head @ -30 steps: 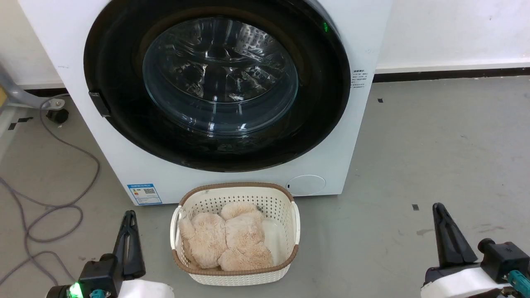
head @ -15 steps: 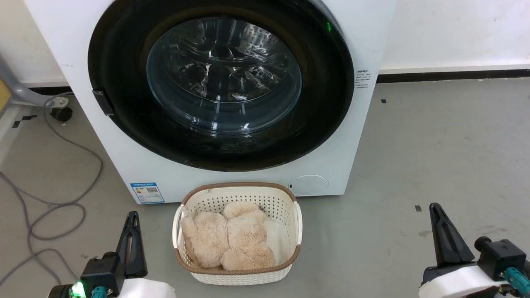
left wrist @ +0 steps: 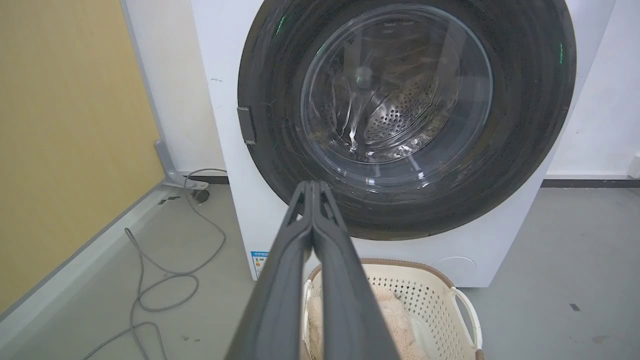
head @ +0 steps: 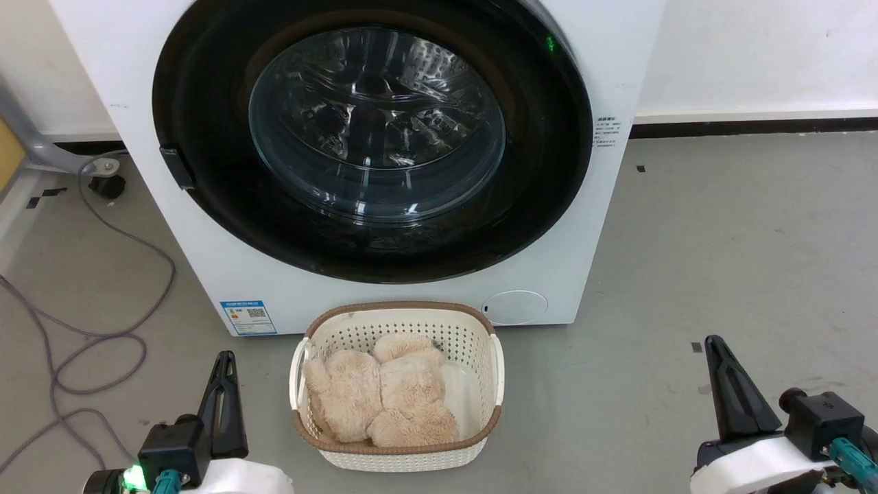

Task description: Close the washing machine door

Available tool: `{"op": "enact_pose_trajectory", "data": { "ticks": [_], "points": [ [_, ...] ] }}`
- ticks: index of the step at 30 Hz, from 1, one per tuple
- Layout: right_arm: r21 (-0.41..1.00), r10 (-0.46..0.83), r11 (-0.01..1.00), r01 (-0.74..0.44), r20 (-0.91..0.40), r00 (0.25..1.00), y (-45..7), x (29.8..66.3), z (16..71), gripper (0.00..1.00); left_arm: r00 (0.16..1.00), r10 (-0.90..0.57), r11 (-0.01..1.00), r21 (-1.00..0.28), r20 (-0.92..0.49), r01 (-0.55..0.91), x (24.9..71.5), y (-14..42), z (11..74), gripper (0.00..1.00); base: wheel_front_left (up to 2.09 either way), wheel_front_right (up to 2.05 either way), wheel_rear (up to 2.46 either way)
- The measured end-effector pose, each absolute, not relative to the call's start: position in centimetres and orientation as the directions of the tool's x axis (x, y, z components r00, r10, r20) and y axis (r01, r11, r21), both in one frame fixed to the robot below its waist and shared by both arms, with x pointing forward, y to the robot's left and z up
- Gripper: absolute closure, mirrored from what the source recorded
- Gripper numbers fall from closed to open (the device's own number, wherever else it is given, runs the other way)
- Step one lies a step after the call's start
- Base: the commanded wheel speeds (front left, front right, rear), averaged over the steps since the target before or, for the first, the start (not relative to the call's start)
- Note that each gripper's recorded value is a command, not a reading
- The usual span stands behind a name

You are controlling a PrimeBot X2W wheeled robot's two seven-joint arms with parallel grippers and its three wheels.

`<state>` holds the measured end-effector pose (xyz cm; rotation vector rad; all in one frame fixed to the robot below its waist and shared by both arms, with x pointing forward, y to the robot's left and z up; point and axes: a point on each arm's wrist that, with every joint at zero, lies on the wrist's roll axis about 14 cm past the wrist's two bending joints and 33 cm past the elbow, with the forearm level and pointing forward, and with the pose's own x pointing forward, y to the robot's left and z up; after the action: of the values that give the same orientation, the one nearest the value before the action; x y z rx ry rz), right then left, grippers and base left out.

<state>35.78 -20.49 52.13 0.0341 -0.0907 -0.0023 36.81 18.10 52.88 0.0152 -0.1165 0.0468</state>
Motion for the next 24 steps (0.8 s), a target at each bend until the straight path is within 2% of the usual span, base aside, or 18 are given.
{"op": "enact_pose_trajectory", "data": {
  "ticks": [24],
  "points": [
    [0.014, 0.029, 0.999, -0.03, 0.072, 0.997, -19.5, 36.2, 52.4, 1.0, 0.996, 0.031, 0.999, 0.017, 0.084, -0.033, 36.8, 17.9, 52.7, 1.0, 0.0, 0.0, 0.0]
  ]
}}
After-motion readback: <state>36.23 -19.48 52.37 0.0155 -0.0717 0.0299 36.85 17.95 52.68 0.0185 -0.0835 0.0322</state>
